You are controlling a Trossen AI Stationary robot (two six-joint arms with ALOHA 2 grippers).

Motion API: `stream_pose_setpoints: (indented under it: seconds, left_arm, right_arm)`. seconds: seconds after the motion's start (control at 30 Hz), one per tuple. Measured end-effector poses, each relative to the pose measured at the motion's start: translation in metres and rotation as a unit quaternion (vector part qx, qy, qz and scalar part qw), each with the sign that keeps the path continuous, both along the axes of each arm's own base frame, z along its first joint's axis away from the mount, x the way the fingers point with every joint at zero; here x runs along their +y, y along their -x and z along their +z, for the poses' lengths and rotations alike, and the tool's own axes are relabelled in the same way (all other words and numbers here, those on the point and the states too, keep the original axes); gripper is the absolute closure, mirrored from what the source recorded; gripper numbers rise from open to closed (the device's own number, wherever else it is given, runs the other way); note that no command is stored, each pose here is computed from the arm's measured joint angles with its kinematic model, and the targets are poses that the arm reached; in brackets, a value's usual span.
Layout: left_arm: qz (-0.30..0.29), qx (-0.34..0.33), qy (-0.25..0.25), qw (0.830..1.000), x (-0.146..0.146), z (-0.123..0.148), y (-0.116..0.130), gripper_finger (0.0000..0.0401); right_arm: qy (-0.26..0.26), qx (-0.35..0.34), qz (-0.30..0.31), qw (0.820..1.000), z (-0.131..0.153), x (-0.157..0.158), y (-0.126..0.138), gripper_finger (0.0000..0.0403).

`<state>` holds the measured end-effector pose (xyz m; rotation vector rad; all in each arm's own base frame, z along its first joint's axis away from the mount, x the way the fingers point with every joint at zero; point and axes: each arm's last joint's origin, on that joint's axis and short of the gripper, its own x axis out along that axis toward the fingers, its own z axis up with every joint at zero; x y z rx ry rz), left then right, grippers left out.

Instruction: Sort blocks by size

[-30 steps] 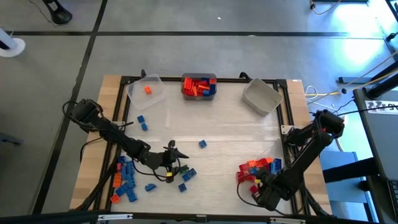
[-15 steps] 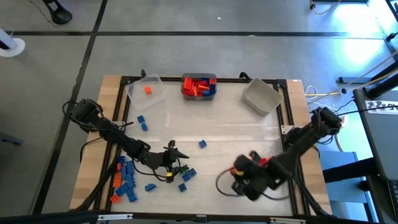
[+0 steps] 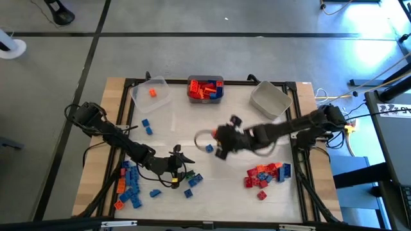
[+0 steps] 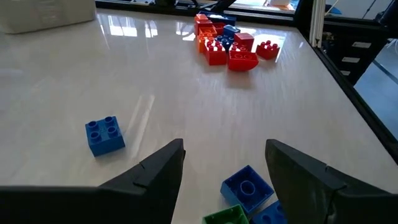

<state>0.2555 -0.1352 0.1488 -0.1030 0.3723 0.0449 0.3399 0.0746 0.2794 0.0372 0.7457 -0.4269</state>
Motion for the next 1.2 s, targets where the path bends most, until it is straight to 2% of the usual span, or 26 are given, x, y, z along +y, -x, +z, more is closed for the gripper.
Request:
stream_pose_setpoints:
  seconds: [0.27, 0.43, 0.73, 0.83, 0.97, 1.2]
  left_arm:
    - [0.000, 0.008, -0.005, 1.000, 0.000, -0.002, 0.001, 0.0187]
    - [-0.002, 0.008, -0.011, 1.000, 0.001, -0.002, 0.001, 0.0187]
    - [-0.004, 0.008, -0.015, 1.000, 0.001, -0.001, 0.001, 0.0187]
    - [-0.008, 0.009, -0.025, 1.000, 0.001, -0.002, 0.001, 0.0187]
    - [-0.007, 0.008, -0.026, 1.000, 0.001, -0.002, 0.000, 0.0187]
    - [-0.011, 0.008, -0.036, 0.999, 0.001, -0.001, 0.000, 0.0187]
  right_arm:
    - [0.050, -0.031, 0.000, 0.998, 0.009, -0.086, -0.023, 0.0254]
    - [0.039, -0.056, -0.014, 0.998, 0.003, -0.143, -0.032, 0.0254]
    - [0.013, -0.076, -0.074, 0.994, -0.033, -0.232, -0.037, 0.0253]
    - [-0.003, -0.090, -0.091, 0.992, -0.046, -0.255, -0.036, 0.0253]
    - [-0.061, -0.126, -0.103, 0.985, -0.059, -0.280, -0.034, 0.0253]
    - [-0.086, -0.140, -0.130, 0.978, -0.064, -0.295, -0.028, 0.0242]
